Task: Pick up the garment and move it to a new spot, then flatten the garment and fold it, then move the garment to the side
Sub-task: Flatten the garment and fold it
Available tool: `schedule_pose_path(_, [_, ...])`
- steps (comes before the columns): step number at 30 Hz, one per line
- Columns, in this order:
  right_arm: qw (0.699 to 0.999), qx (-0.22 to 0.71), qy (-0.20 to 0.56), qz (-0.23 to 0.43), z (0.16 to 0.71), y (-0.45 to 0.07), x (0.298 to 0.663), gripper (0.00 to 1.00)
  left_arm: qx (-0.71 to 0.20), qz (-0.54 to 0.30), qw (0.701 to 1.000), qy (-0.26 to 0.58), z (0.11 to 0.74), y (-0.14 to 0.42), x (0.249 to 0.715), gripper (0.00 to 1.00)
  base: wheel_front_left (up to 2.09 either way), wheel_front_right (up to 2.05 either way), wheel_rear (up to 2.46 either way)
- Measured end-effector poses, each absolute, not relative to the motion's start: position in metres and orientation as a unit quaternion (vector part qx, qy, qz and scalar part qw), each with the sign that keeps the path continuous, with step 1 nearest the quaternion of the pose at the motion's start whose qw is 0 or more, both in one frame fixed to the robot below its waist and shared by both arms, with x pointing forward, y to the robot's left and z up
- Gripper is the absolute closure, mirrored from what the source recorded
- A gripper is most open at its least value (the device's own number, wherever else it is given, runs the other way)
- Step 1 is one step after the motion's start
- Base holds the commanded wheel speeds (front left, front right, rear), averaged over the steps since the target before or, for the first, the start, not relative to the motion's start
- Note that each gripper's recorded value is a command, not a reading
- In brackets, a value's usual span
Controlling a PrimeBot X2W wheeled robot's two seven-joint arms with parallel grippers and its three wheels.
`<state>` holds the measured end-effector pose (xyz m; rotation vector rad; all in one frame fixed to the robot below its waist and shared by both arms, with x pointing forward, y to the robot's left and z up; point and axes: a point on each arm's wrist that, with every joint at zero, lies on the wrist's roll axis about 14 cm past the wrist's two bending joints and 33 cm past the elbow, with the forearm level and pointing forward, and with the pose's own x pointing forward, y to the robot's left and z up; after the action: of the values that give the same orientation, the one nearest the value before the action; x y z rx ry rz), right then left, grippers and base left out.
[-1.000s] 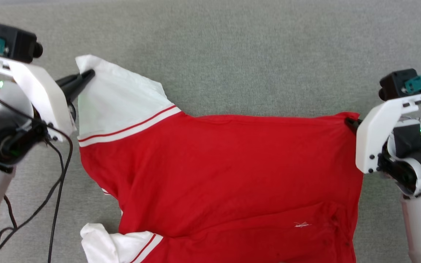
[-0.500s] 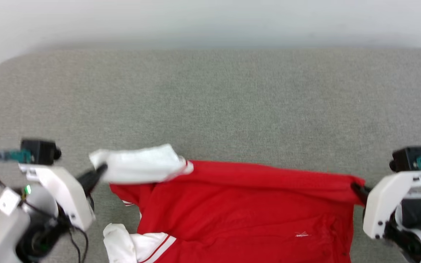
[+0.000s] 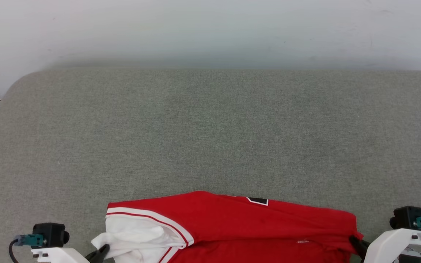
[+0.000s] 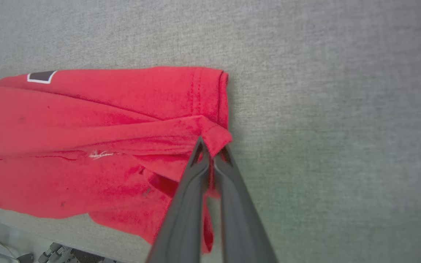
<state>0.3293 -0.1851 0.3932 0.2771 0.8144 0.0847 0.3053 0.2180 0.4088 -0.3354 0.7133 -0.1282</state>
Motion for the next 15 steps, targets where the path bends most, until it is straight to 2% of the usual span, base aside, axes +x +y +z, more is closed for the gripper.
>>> schedule_pose_path(1, [0.907,0.140,0.395,0.041,0.390,-0.183,0.327,0.65,-0.163,-0.063,0.919,0.352,0.406,0.216,0.302,1.00,0.00,0.00,0.00])
schedule_pose_path(2, [0.906,0.143,0.396,0.041,0.388,-0.181,0.326,0.04,-0.167,-0.064,0.917,0.356,0.404,0.214,0.299,1.00,0.00,0.00,0.00])
schedule_pose_path(3, [0.905,0.147,0.396,0.043,0.386,-0.179,0.324,0.00,-0.171,-0.064,0.916,0.356,0.402,0.211,0.298,1.00,0.00,0.00,0.00])
schedule_pose_path(4, [0.907,0.150,0.392,0.043,0.385,-0.177,0.324,0.00,-0.172,-0.064,0.917,0.354,0.401,0.209,0.298,0.78,0.00,0.00,0.00])
schedule_pose_path(5, [0.908,0.153,0.387,0.043,0.385,-0.176,0.324,0.00,-0.173,-0.064,0.916,0.355,0.400,0.208,0.297,0.42,0.00,0.00,0.00])
schedule_pose_path(6, [0.910,0.156,0.382,0.043,0.385,-0.175,0.324,0.00,-0.176,-0.063,0.917,0.353,0.399,0.207,0.297,0.00,0.00,0.00,0.00])
schedule_pose_path(10, [0.927,0.164,0.335,0.041,0.399,-0.174,0.332,0.00,-0.166,-0.063,0.933,0.314,0.408,0.206,0.306,0.00,0.00,0.00,0.00])
schedule_pose_path(15, [0.941,0.165,0.295,0.038,0.418,-0.179,0.335,0.00,-0.142,-0.064,0.962,0.227,0.438,0.207,0.326,0.00,0.00,0.00,0.00])
